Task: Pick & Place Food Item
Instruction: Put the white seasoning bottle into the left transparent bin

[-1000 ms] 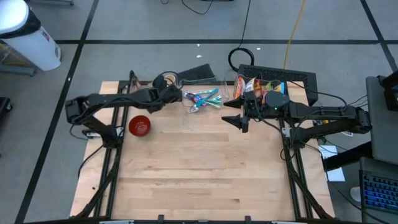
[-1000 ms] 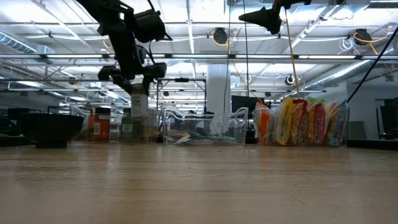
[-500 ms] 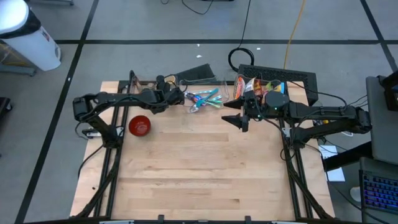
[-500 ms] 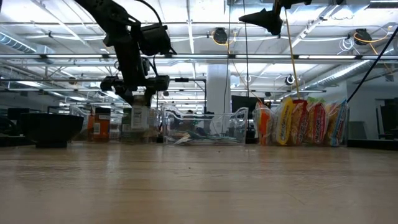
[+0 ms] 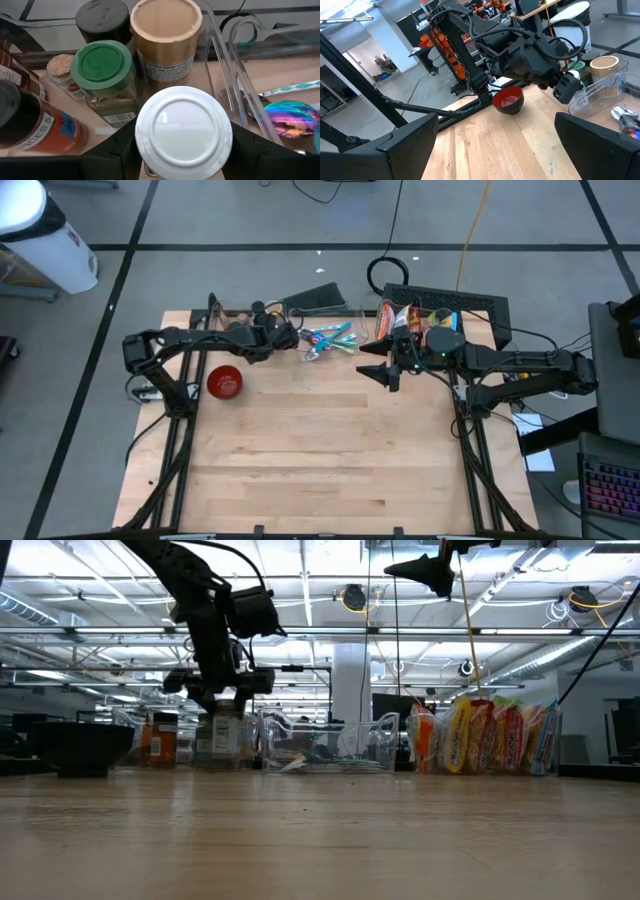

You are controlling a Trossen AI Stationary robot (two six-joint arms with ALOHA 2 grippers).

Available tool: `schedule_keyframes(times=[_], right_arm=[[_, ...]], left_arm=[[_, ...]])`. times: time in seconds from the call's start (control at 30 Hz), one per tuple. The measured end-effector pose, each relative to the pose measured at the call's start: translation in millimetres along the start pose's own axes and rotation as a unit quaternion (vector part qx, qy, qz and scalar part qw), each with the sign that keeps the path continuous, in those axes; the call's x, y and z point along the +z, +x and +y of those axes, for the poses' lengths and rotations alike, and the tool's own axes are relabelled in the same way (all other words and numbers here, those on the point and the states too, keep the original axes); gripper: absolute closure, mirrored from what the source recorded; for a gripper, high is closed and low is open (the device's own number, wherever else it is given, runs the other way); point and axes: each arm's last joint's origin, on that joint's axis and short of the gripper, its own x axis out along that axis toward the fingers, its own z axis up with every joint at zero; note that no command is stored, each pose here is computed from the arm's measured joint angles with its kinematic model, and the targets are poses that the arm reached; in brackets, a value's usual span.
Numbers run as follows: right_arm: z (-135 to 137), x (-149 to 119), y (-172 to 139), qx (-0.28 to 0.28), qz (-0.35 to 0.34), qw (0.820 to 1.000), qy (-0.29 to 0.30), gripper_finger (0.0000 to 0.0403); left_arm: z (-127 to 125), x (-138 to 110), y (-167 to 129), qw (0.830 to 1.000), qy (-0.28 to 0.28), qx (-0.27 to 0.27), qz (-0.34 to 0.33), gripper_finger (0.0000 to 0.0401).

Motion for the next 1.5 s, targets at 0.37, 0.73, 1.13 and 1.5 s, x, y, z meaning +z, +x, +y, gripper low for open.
schedule_keyframes(times=[0.37, 0.73, 1.13, 1.5], right_arm=[[0.0, 0.0, 0.0, 0.0, 0.0, 1.0, 0.0, 0.0009], [0.0, 0.0, 0.0, 0.0, 0.0, 1.0, 0.0, 0.0009], [0.0, 0.0, 0.0, 0.0, 0.0, 1.0, -0.001, 0.0009], [0.0, 0.0, 0.0, 0.001, 0.0, 1.0, -0.002, 0.0009]], left_arm=[[-0.2, -1.6, 1.8, 1.0, 0.005, 0.002, 0.007, 0.0182], [-0.1, -2.0, 2.0, 1.0, 0.025, 0.001, 0.008, 0.017], [1.8, 3.0, -5.5, 0.998, 0.056, -0.019, 0.01, 0.0165], [3.3, 9.1, -12.8, 0.996, 0.075, -0.039, 0.005, 0.016]])
